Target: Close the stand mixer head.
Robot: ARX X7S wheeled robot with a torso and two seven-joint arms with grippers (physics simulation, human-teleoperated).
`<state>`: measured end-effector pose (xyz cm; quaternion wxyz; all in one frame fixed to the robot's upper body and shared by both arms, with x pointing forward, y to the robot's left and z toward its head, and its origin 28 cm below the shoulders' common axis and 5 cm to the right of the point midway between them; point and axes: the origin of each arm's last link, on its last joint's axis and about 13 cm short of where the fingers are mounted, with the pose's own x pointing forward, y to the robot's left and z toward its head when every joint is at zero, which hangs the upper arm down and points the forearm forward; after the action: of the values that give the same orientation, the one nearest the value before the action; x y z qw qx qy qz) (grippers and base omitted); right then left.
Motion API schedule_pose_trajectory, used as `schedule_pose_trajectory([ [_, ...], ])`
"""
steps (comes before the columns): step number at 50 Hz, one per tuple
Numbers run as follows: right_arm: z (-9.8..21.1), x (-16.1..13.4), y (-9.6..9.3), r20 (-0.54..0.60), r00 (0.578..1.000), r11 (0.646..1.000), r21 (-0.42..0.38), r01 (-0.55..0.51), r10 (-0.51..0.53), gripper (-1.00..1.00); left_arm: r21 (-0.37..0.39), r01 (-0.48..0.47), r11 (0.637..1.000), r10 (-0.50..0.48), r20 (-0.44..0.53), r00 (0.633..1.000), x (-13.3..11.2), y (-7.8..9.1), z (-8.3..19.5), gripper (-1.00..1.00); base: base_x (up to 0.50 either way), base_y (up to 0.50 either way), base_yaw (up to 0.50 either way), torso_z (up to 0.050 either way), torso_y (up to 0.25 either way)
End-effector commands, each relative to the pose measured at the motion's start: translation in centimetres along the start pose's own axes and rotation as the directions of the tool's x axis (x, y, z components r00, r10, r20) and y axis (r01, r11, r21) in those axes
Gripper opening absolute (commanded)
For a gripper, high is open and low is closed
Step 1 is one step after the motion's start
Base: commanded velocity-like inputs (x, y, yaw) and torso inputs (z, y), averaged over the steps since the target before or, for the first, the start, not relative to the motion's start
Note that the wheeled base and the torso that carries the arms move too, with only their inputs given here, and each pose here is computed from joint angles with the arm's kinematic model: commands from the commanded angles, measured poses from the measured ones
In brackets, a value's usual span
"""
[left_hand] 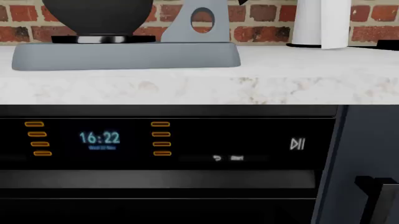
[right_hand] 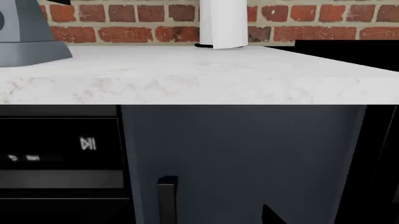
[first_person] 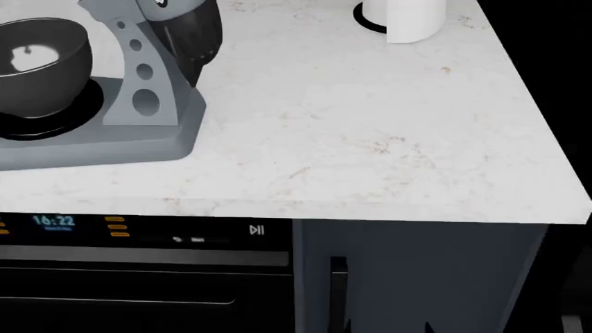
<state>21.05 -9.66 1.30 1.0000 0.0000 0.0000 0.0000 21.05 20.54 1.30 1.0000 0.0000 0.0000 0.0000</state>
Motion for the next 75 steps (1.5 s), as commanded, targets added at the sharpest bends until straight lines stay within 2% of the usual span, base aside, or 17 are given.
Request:
schedule_pose_trajectory([
  [1, 0.0, -0.1, 0.0, 0.0, 1.0, 1.0, 0.0, 0.0, 0.0, 1.0, 0.01, 0.0, 1.0, 0.0, 0.0, 1.0, 0.0, 0.0, 0.0, 1.0, 0.0, 0.0, 0.0, 0.0, 0.0],
  [15, 0.1, 0.0, 0.0, 0.018, 1.0, 1.0, 0.004, 0.017, -0.017, 1.0, -0.02, 0.047, 0.999, -0.046, 0.046, 0.998, -0.5, 0.1, 0.4, 1.0, 0.0, 0.0, 0.0, 0.023, 0.0],
  [16, 0.4, 1.8, -1.7, -0.049, 0.996, 0.996, 0.04, 0.079, -0.077, 1.0, 0.002, -0.008, 1.0, 0.008, -0.006, 1.0, 0.7, 1.6, 0.6, 1.0, 0.0, 0.0, 0.0, 0.0, 0.0],
  [17, 0.3, -1.5, 0.9, 0.052, 0.999, 0.998, 0.06, -0.001, -0.002, 1.0, 0.014, 0.028, 1.0, -0.028, 0.01, 1.0, -2.5, -0.4, 0.9, 1.0, 0.0, 0.0, 0.0, 0.0, 0.0],
  [18, -1.1, -4.2, 0.9, 0.026, 1.0, 0.998, 0.065, 0.005, -0.007, 1.0, 0.007, 0.018, 1.0, -0.018, 0.018, 1.0, -2.4, -0.4, 1.3, 1.0, 0.0, 0.0, 0.0, 0.0, 0.0],
  [36, -1.0, -4.2, 0.7, 0.033, 0.999, 0.998, 0.06, 0.02, -0.022, 1.0, -0.077, -0.013, 0.997, 0.014, 0.012, 1.0, -1.9, 0.2, 1.6, 1.0, 0.0, 0.0, 0.0, -0.012, 0.0],
  [38, 0.1, -4.0, 0.5, 0.07, 0.997, 0.999, -0.001, 0.046, -0.046, 1.0, -0.075, -0.021, 0.997, 0.022, 0.012, 1.0, -1.2, 0.2, 2.1, 1.0, 0.0, 0.0, 0.0, -0.012, 0.0],
  [40, 2.7, -3.8, 0.5, 0.137, 0.989, 0.997, -0.055, 0.053, -0.045, 1.0, -0.092, -0.003, 0.996, 0.018, 0.161, 0.987, -1.4, 0.6, 4.6, 1.0, 0.0, 0.0, 0.0, -0.012, 0.0],
  [41, 3.2, -3.8, 0.5, 0.146, 0.988, 0.996, -0.067, 0.055, -0.045, 1.0, -0.066, -0.014, 0.998, 0.024, 0.142, 0.99, -1.2, 0.6, 5.0, 1.0, 0.0, 0.0, 0.0, 0.05, 0.0],
  [43, 4.7, -3.4, 0.2, 0.174, 0.983, 0.996, -0.061, 0.063, -0.051, 1.0, -0.13, 0.004, 0.992, 0.017, 0.163, 0.986, -0.8, 0.8, 6.6, 1.0, 0.0, 0.0, 0.0, 0.05, 0.0],
  [46, 8.1, -3.2, -0.6, 0.254, 0.964, 0.997, 0.013, 0.077, -0.078, 1.0, -0.123, -0.025, 0.992, 0.054, 0.238, 0.97, 0.1, 1.2, 9.1, 1.0, 0.0, 0.0, 0.0, 0.05, 0.0],
  [49, 11.0, -3.8, -1.2, 0.323, 0.944, 0.997, 0.047, 0.059, -0.071, 1.0, -0.045, -0.039, 0.998, 0.051, 0.339, 0.94, 0.6, 1.7, 11.2, 1.0, 0.0, 0.0, 0.0, 0.05, 0.0],
  [55, 14.7, -5.5, -1.1, 0.408, 0.913, 0.998, -0.046, 0.036, -0.014, 1.0, -0.015, -0.05, 0.999, 0.051, 0.456, 0.888, -0.4, 2.3, 14.8, 1.0, 0.0, 0.0, 0.0, 0.05, 0.0],
  [62, 15.4, -7.9, -1.0, 0.464, 0.886, 0.993, -0.105, 0.053, 0.002, 1.0, -0.03, -0.044, 0.999, 0.053, 0.516, 0.855, -2.7, 2.7, 16.5, 1.0, 0.0, 0.0, 0.0, 0.05, 0.0],
  [64, 16.2, -8.3, -0.8, 0.476, 0.877, 0.996, -0.089, -0.023, 0.062, 1.0, -0.022, -0.035, 0.999, 0.041, 0.524, 0.851, -3.1, 2.7, 16.6, 1.0, 0.0, 0.0, 0.0, 0.05, 0.0],
  [67, 16.9, -8.7, -1.3, 0.488, 0.873, 0.994, -0.089, 0.064, -0.013, 1.0, -0.007, -0.02, 1.0, 0.021, 0.518, 0.855, -3.3, 2.8, 16.3, 1.0, 0.0, 0.0, 0.0, 0.05, 0.0],
  [75, 17.1, -9.0, -1.2, 0.492, 0.87, 0.995, -0.072, 0.074, -0.029, 1.0, -0.028, -0.026, 0.999, 0.037, 0.517, 0.855, -3.5, 2.9, 16.2, 1.0, 0.15, 0.04, 0.0, 0.05, 0.0],
])
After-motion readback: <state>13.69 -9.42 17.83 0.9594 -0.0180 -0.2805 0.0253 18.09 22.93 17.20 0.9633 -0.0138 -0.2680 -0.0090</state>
